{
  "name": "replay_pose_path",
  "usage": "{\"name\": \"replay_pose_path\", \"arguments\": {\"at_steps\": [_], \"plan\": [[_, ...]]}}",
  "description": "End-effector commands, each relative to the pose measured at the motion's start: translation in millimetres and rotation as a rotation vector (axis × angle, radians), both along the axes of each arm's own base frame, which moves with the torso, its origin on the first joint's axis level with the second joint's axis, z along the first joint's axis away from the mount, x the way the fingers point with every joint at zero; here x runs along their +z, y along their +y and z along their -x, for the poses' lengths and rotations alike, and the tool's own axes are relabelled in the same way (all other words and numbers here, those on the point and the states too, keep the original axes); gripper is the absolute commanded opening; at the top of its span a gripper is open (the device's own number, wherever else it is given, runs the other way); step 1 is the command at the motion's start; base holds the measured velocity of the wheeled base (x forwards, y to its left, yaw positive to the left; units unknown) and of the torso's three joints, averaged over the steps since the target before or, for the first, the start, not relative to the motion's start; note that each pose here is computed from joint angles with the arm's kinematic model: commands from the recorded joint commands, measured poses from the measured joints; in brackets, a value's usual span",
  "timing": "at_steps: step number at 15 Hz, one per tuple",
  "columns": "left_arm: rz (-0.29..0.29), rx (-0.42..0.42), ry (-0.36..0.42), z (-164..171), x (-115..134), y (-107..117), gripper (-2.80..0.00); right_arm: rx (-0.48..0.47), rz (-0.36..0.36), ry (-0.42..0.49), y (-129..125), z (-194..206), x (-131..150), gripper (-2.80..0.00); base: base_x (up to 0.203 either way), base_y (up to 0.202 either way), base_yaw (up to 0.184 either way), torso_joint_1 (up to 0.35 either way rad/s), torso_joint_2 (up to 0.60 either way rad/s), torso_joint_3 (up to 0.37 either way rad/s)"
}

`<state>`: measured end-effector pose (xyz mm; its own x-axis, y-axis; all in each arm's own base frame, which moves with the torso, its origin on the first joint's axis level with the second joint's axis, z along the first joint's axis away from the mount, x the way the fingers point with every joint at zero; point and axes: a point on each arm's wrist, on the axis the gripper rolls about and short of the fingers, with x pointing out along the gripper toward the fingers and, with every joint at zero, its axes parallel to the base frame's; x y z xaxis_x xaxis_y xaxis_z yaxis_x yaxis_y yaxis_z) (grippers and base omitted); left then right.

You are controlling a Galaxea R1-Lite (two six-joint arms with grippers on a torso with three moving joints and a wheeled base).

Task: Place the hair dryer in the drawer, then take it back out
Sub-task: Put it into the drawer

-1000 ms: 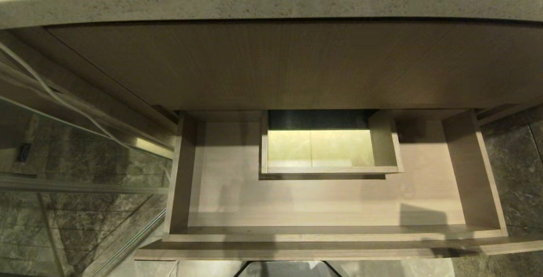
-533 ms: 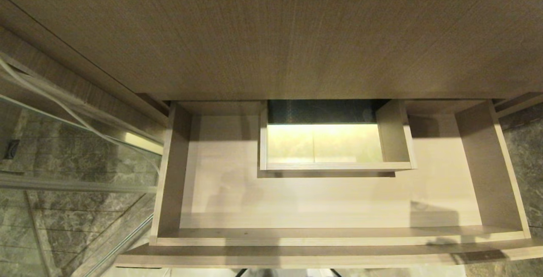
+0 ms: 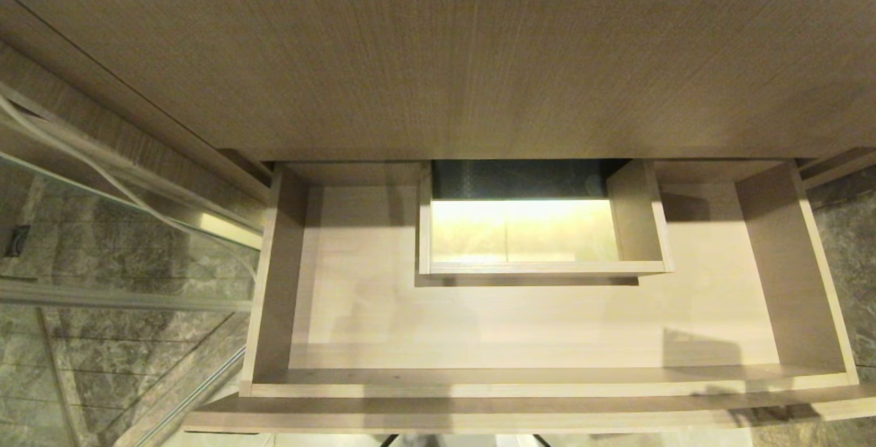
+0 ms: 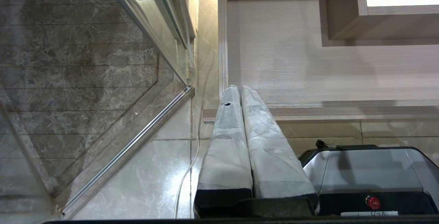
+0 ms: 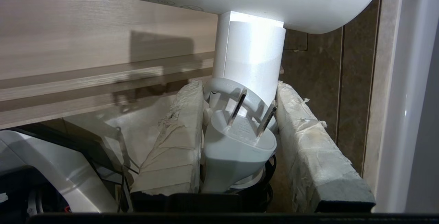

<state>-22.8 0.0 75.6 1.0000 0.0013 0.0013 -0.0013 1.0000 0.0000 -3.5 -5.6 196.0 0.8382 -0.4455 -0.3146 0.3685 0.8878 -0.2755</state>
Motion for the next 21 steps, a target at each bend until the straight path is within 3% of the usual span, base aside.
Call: {"name": "replay_pose_path", "arguments": {"at_steps": [1,12,21], "plan": [[0.000,0.000,0.000,0,0,0,-2.80,0.000,0.001,0.014,0,0,-2,-2.80,0.000,0.000,0.000,0.000,0.00,0.000],[0.000,0.000,0.000,0,0,0,-2.80,0.002,-0.004,0.036,0,-2,-6,-2.80,0.000,0.000,0.000,-0.070,0.14,0.067],[0.000,0.000,0.000,0,0,0,-2.80,0.002,-0.026,0.205,-5,-28,-13,-2.80,0.000,0.000,0.000,0.000,0.00,0.000]]}}
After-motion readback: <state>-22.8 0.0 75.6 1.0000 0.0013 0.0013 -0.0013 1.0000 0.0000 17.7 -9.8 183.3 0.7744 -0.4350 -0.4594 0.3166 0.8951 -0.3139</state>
